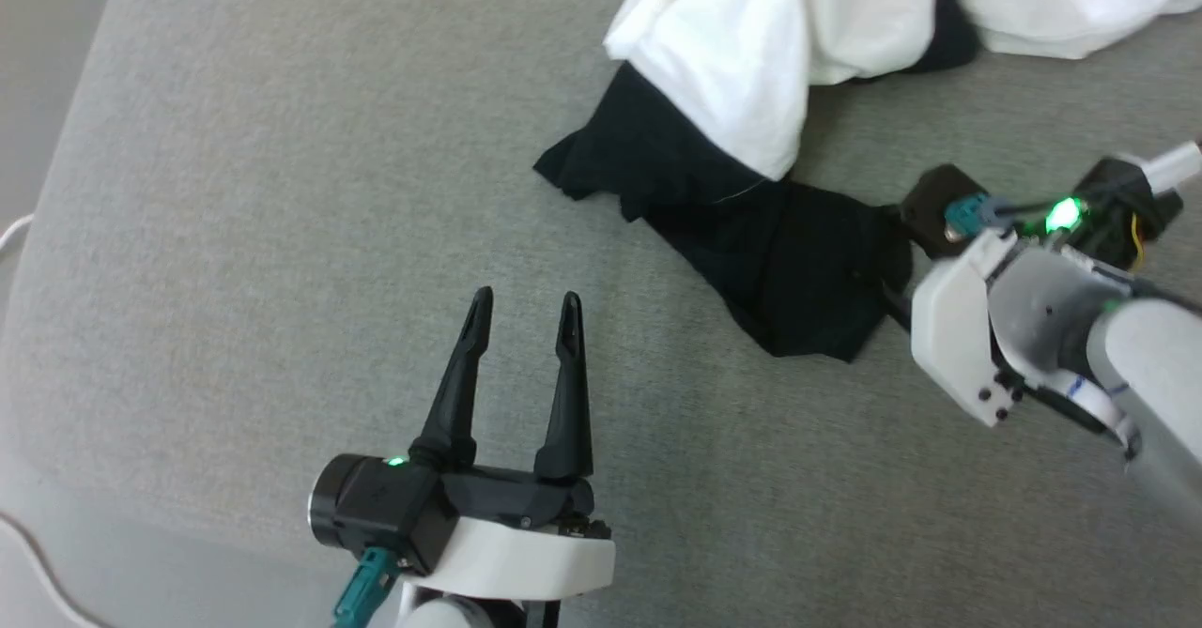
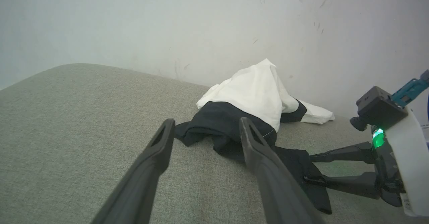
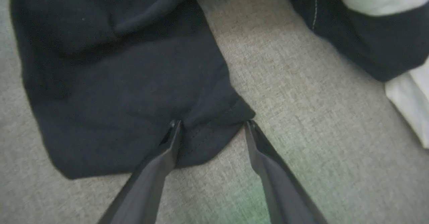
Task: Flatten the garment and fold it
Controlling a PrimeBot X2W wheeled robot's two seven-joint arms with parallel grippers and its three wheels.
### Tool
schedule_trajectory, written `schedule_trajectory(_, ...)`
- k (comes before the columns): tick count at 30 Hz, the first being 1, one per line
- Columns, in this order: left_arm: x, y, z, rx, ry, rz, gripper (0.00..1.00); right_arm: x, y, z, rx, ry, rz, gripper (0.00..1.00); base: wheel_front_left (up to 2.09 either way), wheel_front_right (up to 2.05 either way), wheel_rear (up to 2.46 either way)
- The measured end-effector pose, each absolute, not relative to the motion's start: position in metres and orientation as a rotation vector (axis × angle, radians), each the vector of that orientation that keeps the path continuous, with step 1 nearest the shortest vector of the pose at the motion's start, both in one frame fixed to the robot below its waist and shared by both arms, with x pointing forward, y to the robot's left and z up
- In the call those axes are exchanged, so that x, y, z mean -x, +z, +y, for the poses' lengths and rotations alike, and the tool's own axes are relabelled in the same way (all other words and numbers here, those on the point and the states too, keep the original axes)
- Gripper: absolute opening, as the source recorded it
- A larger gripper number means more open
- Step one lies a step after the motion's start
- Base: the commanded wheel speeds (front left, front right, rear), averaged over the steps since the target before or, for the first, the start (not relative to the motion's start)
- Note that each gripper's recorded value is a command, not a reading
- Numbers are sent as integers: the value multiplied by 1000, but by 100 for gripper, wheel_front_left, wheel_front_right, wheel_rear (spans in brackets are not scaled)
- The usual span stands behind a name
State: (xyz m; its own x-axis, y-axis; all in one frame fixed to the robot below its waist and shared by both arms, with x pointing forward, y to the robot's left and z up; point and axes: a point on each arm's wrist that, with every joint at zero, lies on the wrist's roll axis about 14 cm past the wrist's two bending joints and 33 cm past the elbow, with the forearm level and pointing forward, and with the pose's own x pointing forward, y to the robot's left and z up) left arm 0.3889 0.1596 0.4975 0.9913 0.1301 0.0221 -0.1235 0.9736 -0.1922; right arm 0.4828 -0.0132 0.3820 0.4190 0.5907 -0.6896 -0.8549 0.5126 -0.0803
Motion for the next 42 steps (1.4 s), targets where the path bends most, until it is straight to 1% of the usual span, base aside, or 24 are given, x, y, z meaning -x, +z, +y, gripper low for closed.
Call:
schedule_trajectory(2,-389,495,161,193,137,-26,100,-486,378,-7,491,973,671,100,0,0,0)
schedule_trajectory(3,-389,495,162,190,146,-24,100,-487,377,-4,500,985,676,62,0,0,0)
schedule_trajectory(4,-389,494,163,191,150,-23,100,-488,376,-1,511,996,679,0,0,0,0)
schedule_trajectory(7,-387,492,167,185,167,-14,100,-488,376,8,513,1025,680,0,0,0,0)
schedule_trajectory(11,-386,495,170,179,175,-23,100,-493,388,9,458,1015,636,0,0,0,0)
schedule_trajectory(14,-386,498,171,177,174,-37,100,-508,409,-2,381,955,560,0,0,0,0)
schedule_trajectory(16,-387,500,171,172,164,-45,100,-523,430,-19,321,886,498,0,0,0,0)
schedule_trajectory(18,-388,501,169,175,150,-50,100,-536,451,-46,270,796,441,0,0,0,0)
schedule_trajectory(21,-387,503,163,183,122,-56,100,-552,481,-112,239,607,373,0,0,0,0)
schedule_trajectory(23,-386,503,159,190,101,-58,100,-553,499,-165,227,467,345,0,0,0,0)
schedule_trajectory(25,-387,505,153,198,78,-63,100,-545,512,-219,229,324,333,0,0,0,0)
schedule_trajectory(27,-388,508,145,207,49,-71,100,-527,522,-274,232,176,329,0,0,0,0)
schedule_trajectory(30,-389,512,135,217,9,-83,100,-483,527,-351,239,-44,351,0,0,0,0)
schedule_trajectory(32,-391,516,129,222,-15,-95,100,-441,524,-400,240,-198,387,0,0,0,0)
schedule_trajectory(35,-392,520,119,231,-49,-104,100,-368,508,-460,273,-404,490,0,0,0,0)
schedule_trajectory(37,-391,521,113,235,-66,-107,100,-323,492,-480,265,-496,564,0,0,0,0)
schedule_trajectory(38,-391,522,111,236,-76,-111,100,-307,483,-482,247,-524,590,0,0,0,0)
schedule_trajectory(40,-391,524,108,237,-89,-116,100,-289,469,-480,196,-551,612,0,0,0,0)
schedule_trajectory(41,-391,525,108,237,-92,-117,100,-286,466,-477,185,-554,609,32,0,0,0)
schedule_trajectory(42,-391,525,107,236,-95,-118,100,-285,463,-474,182,-552,605,95,0,0,0)
